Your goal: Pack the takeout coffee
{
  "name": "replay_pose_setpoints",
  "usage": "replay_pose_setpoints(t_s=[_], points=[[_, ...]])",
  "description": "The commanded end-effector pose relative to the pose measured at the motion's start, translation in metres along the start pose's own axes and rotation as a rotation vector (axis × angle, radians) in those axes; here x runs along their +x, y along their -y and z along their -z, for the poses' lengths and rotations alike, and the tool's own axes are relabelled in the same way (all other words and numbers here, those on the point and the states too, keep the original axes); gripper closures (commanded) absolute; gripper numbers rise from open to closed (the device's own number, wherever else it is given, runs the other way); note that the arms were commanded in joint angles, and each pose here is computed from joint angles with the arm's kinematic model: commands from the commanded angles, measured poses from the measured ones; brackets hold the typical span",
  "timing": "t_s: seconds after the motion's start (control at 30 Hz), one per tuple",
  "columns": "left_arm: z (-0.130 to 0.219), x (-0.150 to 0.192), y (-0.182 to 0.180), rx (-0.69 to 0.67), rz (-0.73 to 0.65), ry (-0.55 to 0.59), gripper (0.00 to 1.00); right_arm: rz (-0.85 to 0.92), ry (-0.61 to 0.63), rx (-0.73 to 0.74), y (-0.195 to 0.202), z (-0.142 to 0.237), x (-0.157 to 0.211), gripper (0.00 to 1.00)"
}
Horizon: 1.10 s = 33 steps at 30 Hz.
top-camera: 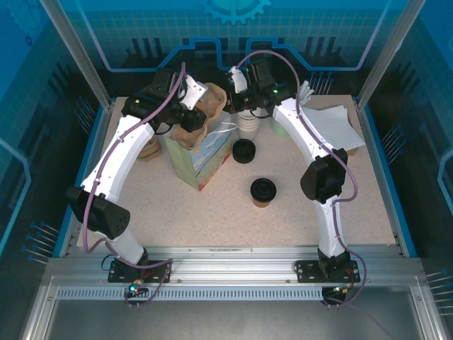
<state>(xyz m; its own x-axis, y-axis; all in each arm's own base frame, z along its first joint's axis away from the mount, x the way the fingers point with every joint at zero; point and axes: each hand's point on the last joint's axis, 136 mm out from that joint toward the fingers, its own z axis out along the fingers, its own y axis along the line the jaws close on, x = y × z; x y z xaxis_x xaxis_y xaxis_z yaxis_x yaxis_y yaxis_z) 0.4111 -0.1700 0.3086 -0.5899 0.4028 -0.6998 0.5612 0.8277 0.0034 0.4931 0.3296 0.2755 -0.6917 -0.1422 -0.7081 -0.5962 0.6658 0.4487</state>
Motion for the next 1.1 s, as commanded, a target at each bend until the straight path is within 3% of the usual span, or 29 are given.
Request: replay_pose_setpoints(t_s=[0.0,0.8,1.07], points=[[0.013,-0.001,0.012,0.04,-0.029,0.009,0.68,-0.013,0.008,-0.001,0.002,0.002,-0.005,0.89],[0.021,-0.005,0.021,0.071,-0.055,0.049,0.68,-0.015,0.005,0.001,0.003,0.0,-0.006,0.89],[0.011,0.003,0.021,0.081,-0.061,0.01,0.69,-0.017,0.006,-0.001,0.003,0.0,-0.006,0.89]])
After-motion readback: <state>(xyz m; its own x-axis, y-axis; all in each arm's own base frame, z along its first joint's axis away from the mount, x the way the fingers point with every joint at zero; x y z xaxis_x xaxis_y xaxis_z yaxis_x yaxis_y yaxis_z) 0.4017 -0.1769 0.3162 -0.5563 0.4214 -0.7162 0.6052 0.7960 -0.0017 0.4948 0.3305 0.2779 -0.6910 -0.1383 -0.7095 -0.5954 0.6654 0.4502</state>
